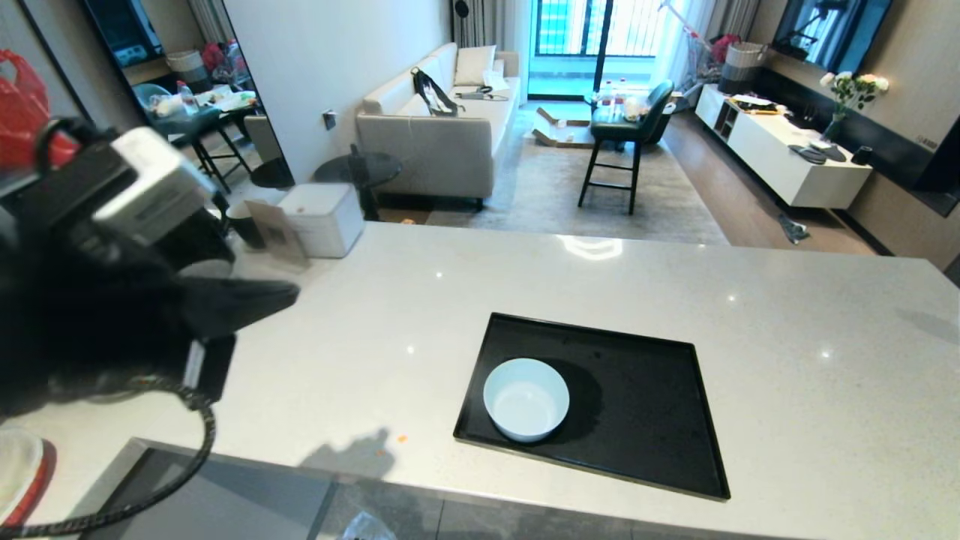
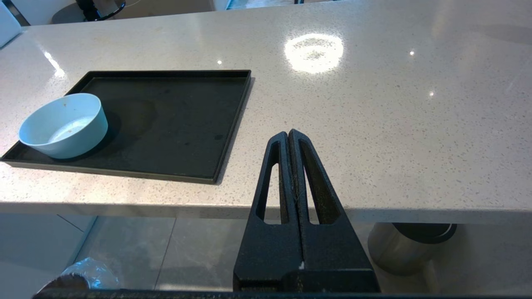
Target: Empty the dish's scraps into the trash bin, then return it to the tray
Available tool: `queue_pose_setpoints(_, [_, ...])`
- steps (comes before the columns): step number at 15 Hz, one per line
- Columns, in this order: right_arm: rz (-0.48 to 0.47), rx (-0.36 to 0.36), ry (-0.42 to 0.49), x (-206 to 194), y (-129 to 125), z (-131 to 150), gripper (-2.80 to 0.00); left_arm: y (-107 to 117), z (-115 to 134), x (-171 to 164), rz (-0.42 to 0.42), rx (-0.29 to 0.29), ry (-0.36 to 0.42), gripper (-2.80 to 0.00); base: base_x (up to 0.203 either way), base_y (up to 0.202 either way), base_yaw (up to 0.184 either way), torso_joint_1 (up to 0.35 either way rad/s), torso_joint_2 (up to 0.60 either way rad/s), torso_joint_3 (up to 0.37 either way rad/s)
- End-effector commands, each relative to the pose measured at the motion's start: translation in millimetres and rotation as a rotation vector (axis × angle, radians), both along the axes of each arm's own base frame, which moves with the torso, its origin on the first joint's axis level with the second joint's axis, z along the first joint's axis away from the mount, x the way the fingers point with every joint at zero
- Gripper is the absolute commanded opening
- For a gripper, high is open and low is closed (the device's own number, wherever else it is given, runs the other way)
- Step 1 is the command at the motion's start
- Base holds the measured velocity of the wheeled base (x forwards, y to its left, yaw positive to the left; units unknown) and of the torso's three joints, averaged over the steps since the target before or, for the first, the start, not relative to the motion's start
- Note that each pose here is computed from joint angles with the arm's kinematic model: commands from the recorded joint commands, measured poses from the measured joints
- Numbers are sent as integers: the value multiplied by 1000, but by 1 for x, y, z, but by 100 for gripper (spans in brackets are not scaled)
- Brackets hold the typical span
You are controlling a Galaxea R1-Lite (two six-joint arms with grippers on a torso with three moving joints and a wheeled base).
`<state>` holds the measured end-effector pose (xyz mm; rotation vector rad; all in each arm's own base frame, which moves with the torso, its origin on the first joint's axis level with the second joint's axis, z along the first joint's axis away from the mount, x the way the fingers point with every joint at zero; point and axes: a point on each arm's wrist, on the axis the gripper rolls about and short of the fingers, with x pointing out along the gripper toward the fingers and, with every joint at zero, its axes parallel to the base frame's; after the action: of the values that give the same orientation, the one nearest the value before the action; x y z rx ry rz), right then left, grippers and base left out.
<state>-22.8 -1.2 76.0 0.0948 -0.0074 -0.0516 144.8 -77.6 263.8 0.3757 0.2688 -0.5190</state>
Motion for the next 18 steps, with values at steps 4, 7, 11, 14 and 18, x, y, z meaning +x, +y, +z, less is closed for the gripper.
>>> queue_pose_setpoints(4, [0,0,-1,0,0,0,-280,67,-62,-108,215,-117,-173,-280,0,0,0,0,0,0])
queue_pose_setpoints(7, [0,0,-1,0,0,0,-280,78,-113,-143,343,-138,-252,-280,0,0,0,0,0,0])
queue_pose_setpoints(11, [0,0,-1,0,0,0,-280,78,-164,-148,450,-165,-299,-280,0,0,0,0,0,0])
queue_pose_setpoints(14, [0,0,-1,0,0,0,-280,77,-178,-160,466,-193,-304,-280,0,0,0,0,0,0])
queue_pose_setpoints(18, [0,0,-1,0,0,0,-280,76,-186,-168,434,-228,-321,-280,0,0,0,0,0,0])
